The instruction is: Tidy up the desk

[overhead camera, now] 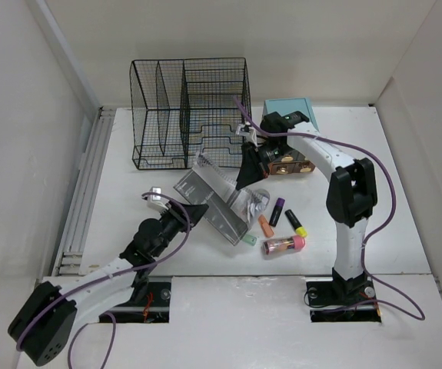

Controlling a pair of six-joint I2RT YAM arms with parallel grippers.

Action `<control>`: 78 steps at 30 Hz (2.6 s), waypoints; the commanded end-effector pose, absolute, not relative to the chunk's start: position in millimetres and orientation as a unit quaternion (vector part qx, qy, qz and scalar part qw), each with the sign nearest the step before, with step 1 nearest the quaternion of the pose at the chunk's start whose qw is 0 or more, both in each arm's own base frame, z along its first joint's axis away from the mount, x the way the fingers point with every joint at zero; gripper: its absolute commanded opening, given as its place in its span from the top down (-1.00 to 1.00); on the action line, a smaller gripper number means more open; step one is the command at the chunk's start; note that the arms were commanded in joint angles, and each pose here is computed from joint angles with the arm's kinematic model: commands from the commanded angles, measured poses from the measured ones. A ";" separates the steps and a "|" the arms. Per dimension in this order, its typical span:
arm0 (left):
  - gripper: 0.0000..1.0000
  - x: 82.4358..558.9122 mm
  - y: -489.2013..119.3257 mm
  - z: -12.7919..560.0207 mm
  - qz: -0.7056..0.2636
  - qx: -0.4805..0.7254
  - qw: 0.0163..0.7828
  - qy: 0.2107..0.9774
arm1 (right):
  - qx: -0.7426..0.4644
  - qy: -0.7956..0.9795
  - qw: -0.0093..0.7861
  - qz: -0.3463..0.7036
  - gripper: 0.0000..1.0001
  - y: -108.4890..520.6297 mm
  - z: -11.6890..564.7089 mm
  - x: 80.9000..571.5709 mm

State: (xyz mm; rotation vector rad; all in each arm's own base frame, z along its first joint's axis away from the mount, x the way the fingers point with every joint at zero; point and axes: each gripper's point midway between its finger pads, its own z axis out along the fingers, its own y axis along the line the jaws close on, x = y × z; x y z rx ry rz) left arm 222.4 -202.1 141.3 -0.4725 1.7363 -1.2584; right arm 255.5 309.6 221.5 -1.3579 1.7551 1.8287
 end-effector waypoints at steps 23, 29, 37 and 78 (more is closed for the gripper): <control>0.44 207.7 -211.1 129.5 -0.538 -0.153 0.450 0.697 | -0.462 0.510 0.167 0.706 1.00 324.4 284.6 223.4; 1.00 209.1 -216.2 136.9 -0.544 -0.143 0.451 0.693 | -0.459 0.512 0.164 0.707 1.00 325.2 281.6 224.8; 1.00 207.1 -223.8 193.6 -0.565 -0.084 0.490 0.658 | -0.475 0.521 0.167 0.689 0.97 325.8 274.1 228.7; 1.00 293.7 -106.6 567.6 -0.142 -0.057 0.792 0.591 | -0.381 0.695 0.576 0.200 -1.00 196.7 337.9 355.0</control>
